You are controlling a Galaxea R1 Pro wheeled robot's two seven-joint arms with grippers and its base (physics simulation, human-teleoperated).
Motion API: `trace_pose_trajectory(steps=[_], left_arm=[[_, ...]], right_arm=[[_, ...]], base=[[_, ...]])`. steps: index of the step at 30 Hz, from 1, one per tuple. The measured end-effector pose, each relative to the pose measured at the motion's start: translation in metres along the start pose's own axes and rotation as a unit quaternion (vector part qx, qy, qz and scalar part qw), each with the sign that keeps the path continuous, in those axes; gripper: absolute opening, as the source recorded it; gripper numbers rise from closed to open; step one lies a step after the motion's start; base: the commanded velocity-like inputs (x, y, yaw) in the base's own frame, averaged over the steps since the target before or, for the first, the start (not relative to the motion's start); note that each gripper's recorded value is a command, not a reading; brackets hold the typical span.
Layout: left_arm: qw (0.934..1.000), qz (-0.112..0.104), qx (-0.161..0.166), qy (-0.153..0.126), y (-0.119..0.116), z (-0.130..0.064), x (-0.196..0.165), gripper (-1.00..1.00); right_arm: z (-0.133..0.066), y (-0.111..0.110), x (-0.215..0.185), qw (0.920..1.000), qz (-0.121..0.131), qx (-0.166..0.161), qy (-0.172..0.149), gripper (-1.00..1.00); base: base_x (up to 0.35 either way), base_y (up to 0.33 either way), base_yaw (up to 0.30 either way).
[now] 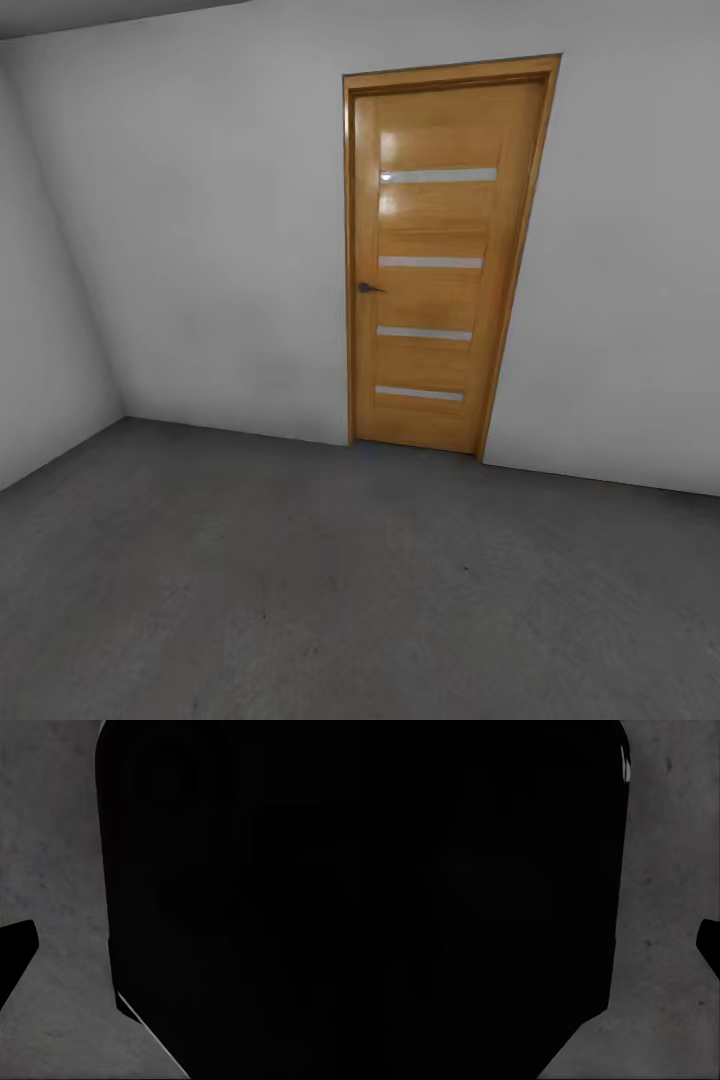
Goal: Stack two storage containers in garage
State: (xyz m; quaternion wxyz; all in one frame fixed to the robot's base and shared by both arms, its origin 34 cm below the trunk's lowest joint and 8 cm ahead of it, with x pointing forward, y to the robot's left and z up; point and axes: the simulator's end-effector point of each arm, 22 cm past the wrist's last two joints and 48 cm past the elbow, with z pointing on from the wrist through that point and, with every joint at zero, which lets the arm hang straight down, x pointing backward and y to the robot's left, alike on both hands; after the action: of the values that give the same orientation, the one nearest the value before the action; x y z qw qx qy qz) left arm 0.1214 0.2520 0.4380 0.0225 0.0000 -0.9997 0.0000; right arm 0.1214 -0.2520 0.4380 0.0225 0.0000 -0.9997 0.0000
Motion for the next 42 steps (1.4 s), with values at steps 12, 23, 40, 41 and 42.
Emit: trace_pose_trajectory(steps=[12,23,40,41,42], left_arm=[[0.9999,0.003,-0.004,-0.015,0.006,0.000,-0.012,1.00],[0.9999,0.005,-0.004,-0.016,0.006,0.000,-0.012,1.00],[0.9999,-0.005,-0.006,-0.015,0.007,0.000,-0.012,1.00],[0.9999,-0.005,-0.005,-0.016,0.006,0.000,-0.012,1.00],[0.9999,-0.005,-0.005,-0.015,0.006,0.000,-0.012,1.00]], right_arm=[[0.000,0.003,-0.012,0.9996,-0.017,-0.002,-0.022,1.00],[0.000,0.004,-0.013,0.9988,-0.042,-0.003,-0.023,1.00],[0.000,0.007,-0.012,0.9713,-0.236,-0.006,-0.025,1.00],[0.000,0.007,-0.012,0.9713,-0.236,-0.006,-0.025,1.00],[0.000,0.007,-0.012,0.9713,-0.236,-0.006,-0.025,1.00]], base=[[0.000,0.000,0.000],[0.021,0.000,0.000],[0.299,0.000,0.000],[0.322,0.000,0.000],[0.322,0.000,0.000]])
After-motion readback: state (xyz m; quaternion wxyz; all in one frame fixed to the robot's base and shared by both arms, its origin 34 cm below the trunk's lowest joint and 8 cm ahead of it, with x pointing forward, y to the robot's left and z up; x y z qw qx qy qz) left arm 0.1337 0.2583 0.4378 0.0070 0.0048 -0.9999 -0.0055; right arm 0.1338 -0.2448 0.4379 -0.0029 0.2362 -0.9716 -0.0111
